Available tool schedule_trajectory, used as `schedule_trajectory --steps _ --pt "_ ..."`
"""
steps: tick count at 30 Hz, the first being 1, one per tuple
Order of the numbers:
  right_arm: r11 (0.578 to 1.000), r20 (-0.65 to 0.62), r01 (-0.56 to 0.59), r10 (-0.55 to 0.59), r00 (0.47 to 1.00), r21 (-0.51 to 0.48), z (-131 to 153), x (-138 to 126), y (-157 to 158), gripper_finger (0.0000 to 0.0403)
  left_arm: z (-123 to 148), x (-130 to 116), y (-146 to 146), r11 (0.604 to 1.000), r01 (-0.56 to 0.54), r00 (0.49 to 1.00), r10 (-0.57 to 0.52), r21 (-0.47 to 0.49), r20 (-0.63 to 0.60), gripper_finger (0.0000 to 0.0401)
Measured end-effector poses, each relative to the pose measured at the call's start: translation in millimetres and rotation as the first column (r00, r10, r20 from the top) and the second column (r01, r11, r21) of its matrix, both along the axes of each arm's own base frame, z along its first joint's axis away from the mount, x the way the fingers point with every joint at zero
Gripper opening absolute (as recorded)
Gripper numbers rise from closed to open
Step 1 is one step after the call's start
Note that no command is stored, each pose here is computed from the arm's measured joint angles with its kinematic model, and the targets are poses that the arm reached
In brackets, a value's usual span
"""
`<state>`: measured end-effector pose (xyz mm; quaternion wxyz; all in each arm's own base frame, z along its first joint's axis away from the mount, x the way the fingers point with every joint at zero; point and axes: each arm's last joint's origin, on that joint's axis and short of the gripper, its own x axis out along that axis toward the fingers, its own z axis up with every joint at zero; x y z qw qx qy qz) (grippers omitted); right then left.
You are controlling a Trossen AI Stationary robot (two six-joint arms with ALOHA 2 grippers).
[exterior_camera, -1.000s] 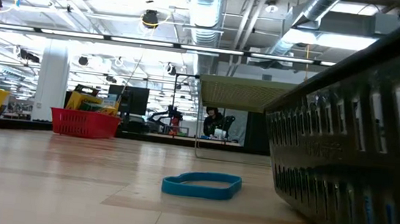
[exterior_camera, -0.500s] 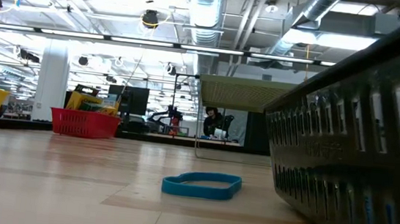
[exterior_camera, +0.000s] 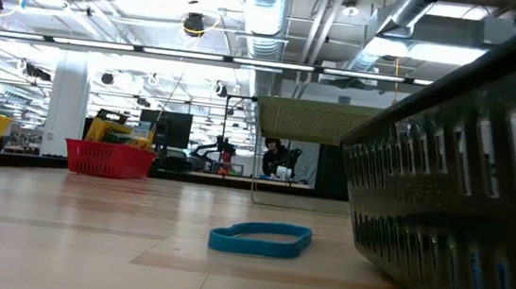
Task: Pick & Place Office Desk Supplies
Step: Put the blue rubber band into the yellow bin
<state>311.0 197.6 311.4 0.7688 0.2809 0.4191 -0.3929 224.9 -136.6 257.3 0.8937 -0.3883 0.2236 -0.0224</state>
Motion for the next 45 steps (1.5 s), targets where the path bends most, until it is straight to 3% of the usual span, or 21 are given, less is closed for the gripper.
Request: schedule_trajectory --steps 4,7,10,16,18,23,33,45 --pt "0.999 0.044 0.043 -0.044 0.998 0.017 13.9 -15.8 1.8 0.0202 -8.8 32.6 -3.0 0.965 0.150 0.986 -0.131 0.214 -0.103 0.0218" --pt "0.996 0.107 0.082 -0.084 0.991 0.025 26.7 -29.3 2.4 0.0202 -19.2 49.9 -9.5 0.889 0.241 0.967 -0.187 0.388 -0.174 0.0219" --pt "0.995 0.157 0.100 -0.103 0.982 0.026 38.5 -43.3 2.4 0.0202 -27.2 63.8 -16.4 0.816 0.294 0.955 -0.227 0.499 -0.190 0.0220" --pt "0.995 0.241 0.093 -0.098 0.965 0.033 57.1 -61.4 0.2 0.0202 -70.5 81.7 -24.1 0.622 0.429 0.903 -0.295 0.655 -0.311 0.0217" --pt "0.995 0.252 0.093 -0.101 0.962 0.042 62.0 -64.8 -3.0 0.0202 -85.1 88.8 -26.3 0.586 0.446 0.895 -0.308 0.677 -0.323 0.0217" --pt "0.993 0.272 0.094 -0.108 0.956 0.065 71.1 -71.0 -9.2 0.0202 -114.6 107.6 -30.6 0.589 0.461 0.883 -0.378 0.664 -0.277 0.0228" --pt "0.991 0.282 0.103 -0.123 0.951 0.085 74.4 -73.9 -10.9 0.0202 -145.7 124.3 -22.7 0.613 0.420 0.905 -0.343 0.670 -0.253 0.0241" --pt "0.991 0.283 0.105 -0.125 0.951 0.086 74.2 -73.6 -10.8 0.0202 -159.2 129.6 -18.4 0.626 0.384 0.922 -0.299 0.679 -0.246 0.0168"
